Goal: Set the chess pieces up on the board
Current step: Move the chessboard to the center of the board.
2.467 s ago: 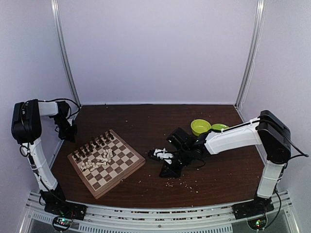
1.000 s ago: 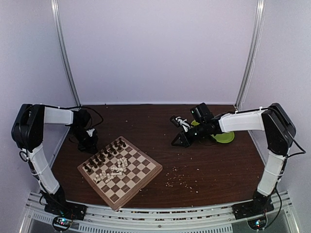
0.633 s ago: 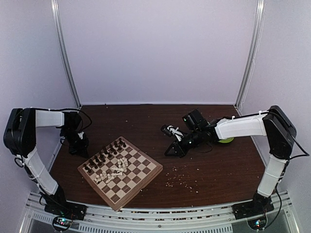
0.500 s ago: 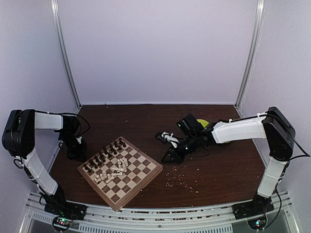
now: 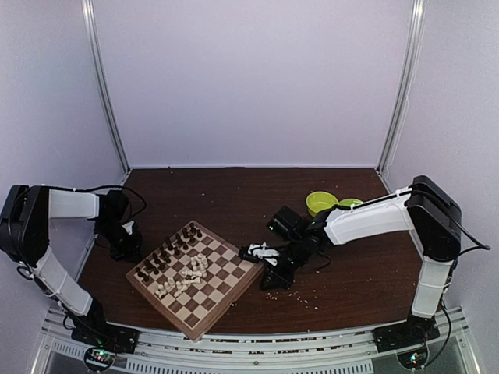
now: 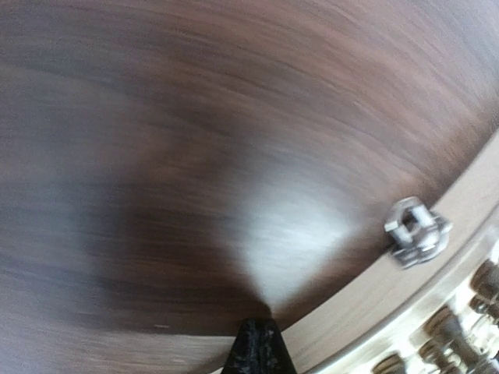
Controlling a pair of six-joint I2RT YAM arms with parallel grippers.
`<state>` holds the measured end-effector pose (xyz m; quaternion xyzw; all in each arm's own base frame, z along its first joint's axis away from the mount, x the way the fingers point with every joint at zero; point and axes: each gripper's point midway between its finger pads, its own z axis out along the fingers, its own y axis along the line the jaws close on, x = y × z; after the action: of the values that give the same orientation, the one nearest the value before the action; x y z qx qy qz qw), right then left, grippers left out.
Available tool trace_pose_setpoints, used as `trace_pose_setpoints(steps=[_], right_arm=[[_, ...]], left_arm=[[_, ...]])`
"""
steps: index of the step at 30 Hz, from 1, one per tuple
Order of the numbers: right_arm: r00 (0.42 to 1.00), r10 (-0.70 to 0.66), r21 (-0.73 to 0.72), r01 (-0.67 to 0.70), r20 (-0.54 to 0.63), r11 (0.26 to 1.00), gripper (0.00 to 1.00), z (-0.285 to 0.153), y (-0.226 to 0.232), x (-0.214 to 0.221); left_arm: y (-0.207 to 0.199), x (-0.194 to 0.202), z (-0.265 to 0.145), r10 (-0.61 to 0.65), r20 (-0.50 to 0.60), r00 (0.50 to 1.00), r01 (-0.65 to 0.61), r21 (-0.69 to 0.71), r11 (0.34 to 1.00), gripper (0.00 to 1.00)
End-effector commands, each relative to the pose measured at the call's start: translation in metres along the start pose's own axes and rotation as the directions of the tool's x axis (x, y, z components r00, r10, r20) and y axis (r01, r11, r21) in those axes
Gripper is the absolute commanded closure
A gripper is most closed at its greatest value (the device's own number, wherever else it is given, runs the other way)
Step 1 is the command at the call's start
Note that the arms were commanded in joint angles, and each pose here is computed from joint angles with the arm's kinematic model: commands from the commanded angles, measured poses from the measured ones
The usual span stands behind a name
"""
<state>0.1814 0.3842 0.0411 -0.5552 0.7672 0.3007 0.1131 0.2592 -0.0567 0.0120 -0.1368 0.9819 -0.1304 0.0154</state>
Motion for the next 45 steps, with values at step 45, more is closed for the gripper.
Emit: trace_pose_setpoints(steps=[45], right_arm=[[0.949, 0.307, 0.208, -0.316, 0.075, 0.926, 1.0, -0.05, -0.121, 0.02]], left_arm=[[-0.151, 0.099, 0.077, 0.32, -0.12, 0.94, -0.267, 0.325, 0.907, 1.0]])
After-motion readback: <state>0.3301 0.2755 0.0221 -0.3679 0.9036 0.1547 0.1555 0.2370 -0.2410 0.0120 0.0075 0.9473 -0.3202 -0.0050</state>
